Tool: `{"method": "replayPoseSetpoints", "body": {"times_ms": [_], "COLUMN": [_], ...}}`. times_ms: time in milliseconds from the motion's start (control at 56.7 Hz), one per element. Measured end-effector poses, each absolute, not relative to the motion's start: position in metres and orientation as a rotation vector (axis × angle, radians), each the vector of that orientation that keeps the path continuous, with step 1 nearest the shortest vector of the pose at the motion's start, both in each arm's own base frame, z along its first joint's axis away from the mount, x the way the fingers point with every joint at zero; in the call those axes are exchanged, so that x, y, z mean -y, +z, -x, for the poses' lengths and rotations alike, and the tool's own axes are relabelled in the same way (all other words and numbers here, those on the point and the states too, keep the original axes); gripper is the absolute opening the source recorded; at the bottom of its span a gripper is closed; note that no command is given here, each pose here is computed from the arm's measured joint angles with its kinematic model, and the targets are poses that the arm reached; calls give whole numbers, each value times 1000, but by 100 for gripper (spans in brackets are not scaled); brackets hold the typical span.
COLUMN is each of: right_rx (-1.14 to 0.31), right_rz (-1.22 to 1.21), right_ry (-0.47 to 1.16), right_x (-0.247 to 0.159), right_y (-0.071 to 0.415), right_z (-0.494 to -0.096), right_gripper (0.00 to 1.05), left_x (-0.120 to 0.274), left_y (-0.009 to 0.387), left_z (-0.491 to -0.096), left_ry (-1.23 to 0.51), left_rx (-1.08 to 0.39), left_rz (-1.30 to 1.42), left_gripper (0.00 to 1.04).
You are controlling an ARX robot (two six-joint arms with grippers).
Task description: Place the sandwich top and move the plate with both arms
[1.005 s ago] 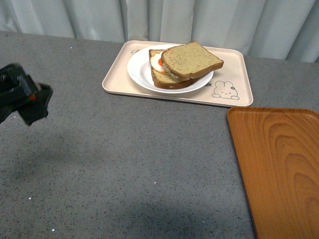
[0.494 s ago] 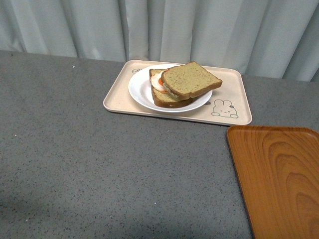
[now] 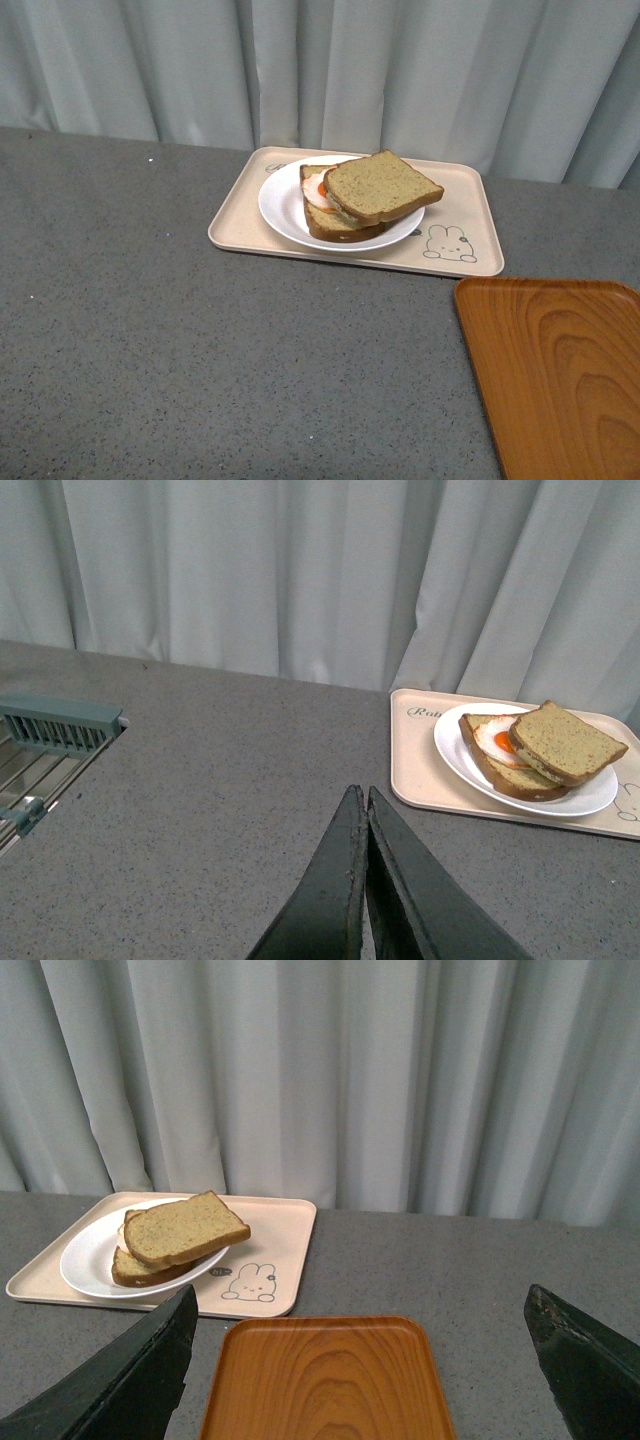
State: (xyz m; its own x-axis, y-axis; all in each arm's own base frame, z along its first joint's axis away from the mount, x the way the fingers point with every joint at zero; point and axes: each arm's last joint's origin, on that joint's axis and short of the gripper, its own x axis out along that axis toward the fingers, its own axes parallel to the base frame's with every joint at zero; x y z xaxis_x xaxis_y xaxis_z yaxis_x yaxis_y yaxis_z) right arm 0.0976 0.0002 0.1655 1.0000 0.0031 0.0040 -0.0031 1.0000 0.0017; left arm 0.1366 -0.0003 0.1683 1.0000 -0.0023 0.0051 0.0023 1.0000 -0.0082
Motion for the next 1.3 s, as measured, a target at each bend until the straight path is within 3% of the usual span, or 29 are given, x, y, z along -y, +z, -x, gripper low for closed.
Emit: {"method": "replayPoseSetpoints", "body": {"times_ms": [1305], "right_rx": [4], "right_rz": [-2], "right_ry": [3], "right_x": [0], "right_y": [165], "right_z": [-98], "right_gripper": [96], "left_x": [0], "left_y": [169], "left_z": [-97], "left_ry": [-3], "left_rx": [14], "left_rz": [8], "left_gripper": [4]}}
